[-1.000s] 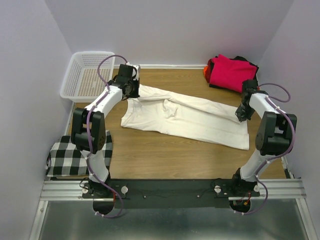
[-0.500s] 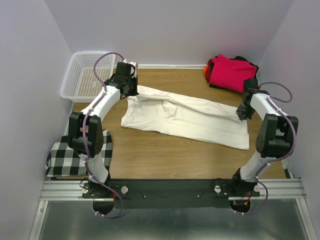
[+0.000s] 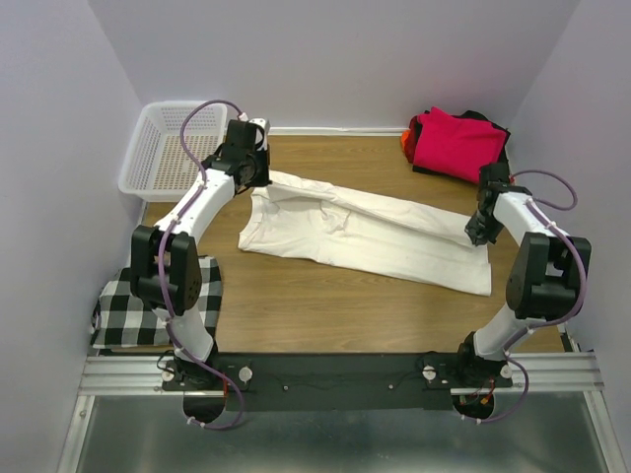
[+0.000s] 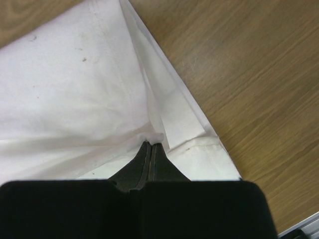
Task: Fold and stack the t-shirts
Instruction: Fold the other side of the tshirt into a rectangle
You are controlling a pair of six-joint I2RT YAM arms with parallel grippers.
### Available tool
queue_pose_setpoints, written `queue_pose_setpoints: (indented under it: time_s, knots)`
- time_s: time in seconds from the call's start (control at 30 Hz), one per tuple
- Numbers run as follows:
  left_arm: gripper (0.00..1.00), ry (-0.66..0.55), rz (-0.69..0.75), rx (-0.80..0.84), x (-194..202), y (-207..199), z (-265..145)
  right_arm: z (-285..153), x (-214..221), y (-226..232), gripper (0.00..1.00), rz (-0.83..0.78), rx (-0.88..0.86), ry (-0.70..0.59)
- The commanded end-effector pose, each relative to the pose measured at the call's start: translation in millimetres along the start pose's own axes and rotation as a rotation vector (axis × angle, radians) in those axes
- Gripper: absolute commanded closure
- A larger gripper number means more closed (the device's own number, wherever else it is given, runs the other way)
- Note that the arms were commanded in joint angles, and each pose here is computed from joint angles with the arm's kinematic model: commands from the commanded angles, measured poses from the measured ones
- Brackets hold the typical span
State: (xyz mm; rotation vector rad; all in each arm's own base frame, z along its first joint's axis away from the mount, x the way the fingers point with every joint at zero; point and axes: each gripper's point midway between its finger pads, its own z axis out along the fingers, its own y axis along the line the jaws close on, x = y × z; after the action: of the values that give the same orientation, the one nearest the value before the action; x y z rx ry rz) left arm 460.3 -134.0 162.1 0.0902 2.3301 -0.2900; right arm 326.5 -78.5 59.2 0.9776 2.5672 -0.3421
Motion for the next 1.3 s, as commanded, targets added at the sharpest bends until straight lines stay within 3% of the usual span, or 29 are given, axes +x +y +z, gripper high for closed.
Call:
queue_pose_setpoints:
  time_s: [0.0,0.03,0.1,0.17,0.2,0.27,0.33,0.53,0.77,1.03,1.27]
  knots:
    - [1.0,0.025,-0.025,-0.021,9.7,2.3,-7.3,1.3,15.2,-7.9,0.99,0.008,0.007,0.034]
    - [1.0,0.04,-0.032,-0.021,14.9,2.7,-5.3,3.2,18.7,-8.9,0.99,0.005,0.012,0.045]
    - [0.96,0.105,-0.07,-0.043,35.4,6.8,1.8,5.7,24.4,-9.6,0.88,0.004,0.014,0.063]
    - [0.71,0.208,-0.101,-0.073,65.8,13.0,13.2,8.0,29.5,-10.4,0.66,-0.001,0.019,0.082]
    - [0.6,0.243,-0.119,-0.087,75.3,14.8,15.8,8.8,31.3,-11.0,0.61,0.001,0.02,0.089]
    - [0.2,0.321,-0.137,-0.125,98.7,20.6,20.9,8.1,34.2,-12.1,0.52,0.003,0.024,0.096]
    - [0.06,0.328,-0.163,-0.14,103.7,20.7,19.6,7.1,35.8,-15.1,0.51,0.008,0.037,0.098]
    - [0.05,0.236,-0.197,-0.198,82.7,27.0,12.1,1.4,27.4,-16.6,0.5,0.043,0.046,0.066]
    - [0.05,0.108,-0.173,-0.09,30.9,6.5,30.0,-6.9,-0.3,-2.4,0.5,0.064,0.01,0.01]
    - [0.05,0.102,-0.036,0.186,11.7,-59.4,69.8,-14.8,-21.2,18.8,0.5,0.054,-0.05,-0.036]
    - [0.05,0.115,0.034,0.232,10.7,-92.3,110.0,-19.3,-26.4,46.9,0.5,0.02,-0.133,-0.04]
